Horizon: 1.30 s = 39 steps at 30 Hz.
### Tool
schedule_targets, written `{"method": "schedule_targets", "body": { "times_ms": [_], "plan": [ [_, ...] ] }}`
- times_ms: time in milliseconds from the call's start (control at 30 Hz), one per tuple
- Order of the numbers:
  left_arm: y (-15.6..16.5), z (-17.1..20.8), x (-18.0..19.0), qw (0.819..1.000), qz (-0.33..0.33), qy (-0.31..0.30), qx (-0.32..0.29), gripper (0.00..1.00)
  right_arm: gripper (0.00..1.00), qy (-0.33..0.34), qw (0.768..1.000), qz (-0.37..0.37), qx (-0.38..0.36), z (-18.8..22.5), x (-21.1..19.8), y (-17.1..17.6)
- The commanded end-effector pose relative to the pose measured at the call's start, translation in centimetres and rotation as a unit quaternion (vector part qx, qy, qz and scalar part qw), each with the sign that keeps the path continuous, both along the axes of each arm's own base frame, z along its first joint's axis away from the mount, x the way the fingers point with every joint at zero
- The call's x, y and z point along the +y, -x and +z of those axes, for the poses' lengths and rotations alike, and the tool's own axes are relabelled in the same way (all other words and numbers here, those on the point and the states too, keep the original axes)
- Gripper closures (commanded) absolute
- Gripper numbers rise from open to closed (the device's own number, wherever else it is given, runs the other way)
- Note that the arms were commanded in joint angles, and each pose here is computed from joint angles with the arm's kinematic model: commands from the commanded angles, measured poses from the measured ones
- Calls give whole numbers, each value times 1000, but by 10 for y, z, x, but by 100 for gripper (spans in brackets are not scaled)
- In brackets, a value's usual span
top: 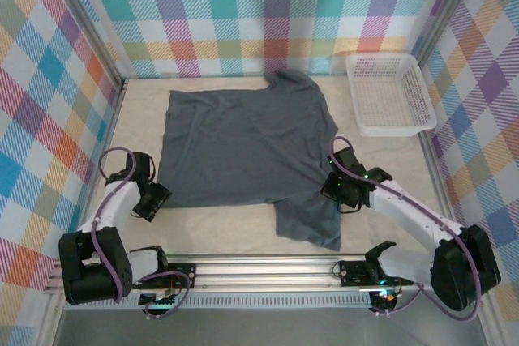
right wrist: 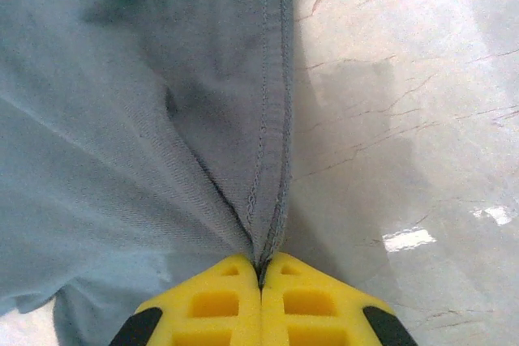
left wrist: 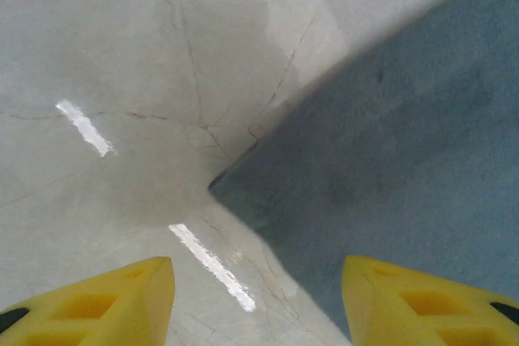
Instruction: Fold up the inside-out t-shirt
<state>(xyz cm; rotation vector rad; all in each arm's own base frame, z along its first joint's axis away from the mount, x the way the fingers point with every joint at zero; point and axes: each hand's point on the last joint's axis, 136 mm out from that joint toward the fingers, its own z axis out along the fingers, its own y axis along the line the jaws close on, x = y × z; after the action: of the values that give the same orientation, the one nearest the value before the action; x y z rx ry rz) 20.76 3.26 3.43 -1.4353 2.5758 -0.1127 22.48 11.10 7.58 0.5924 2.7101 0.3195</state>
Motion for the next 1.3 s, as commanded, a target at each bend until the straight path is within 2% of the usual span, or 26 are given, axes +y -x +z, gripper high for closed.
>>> {"method": "schedule_targets", "body": {
  "times_ms": [0, 133, 267, 433, 533, 667, 800, 967, 1067, 1267],
  "plan": [
    [-11, -8, -2, 999, -4, 15, -29, 44, 100, 18, 1000, -20, 1, -4, -15, 9],
    [-12, -13, -1, 999, 1, 16, -29, 46, 100, 15, 999, -33, -22, -1, -22, 11],
    [-7, -22, -4, 1000, 1, 26, -13, 51, 100, 3, 1000, -29, -7, -9, -17, 12],
    [-3, -23, 1, 1000, 8, 10, -8, 70, 100, -4, 1000, -23, -5, -11, -12, 10],
    [1, -24, 2, 1000, 12, 6, -2, 87, 100, -1, 1000, -23, -4, -11, -13, 10],
    [13, -15, 4, 1000, 16, -3, 12, 100, 100, 22, 998, -55, 21, -17, -29, 26],
    [45, -2, 12, 998, 46, -33, 40, 100, 100, 20, 994, -91, 59, -34, -43, 59],
    [43, 6, -2, 999, 35, 1, 3, 100, 100, 7, 994, -88, 65, -36, -46, 75],
    [35, 23, 3, 999, 34, -14, -13, 100, 100, 8, 996, -74, 43, -20, -45, 68],
    [-14, 68, 4, 997, 5, -21, -77, 100, 100, 48, 997, -52, -26, 31, -46, 24]
  ]
}}
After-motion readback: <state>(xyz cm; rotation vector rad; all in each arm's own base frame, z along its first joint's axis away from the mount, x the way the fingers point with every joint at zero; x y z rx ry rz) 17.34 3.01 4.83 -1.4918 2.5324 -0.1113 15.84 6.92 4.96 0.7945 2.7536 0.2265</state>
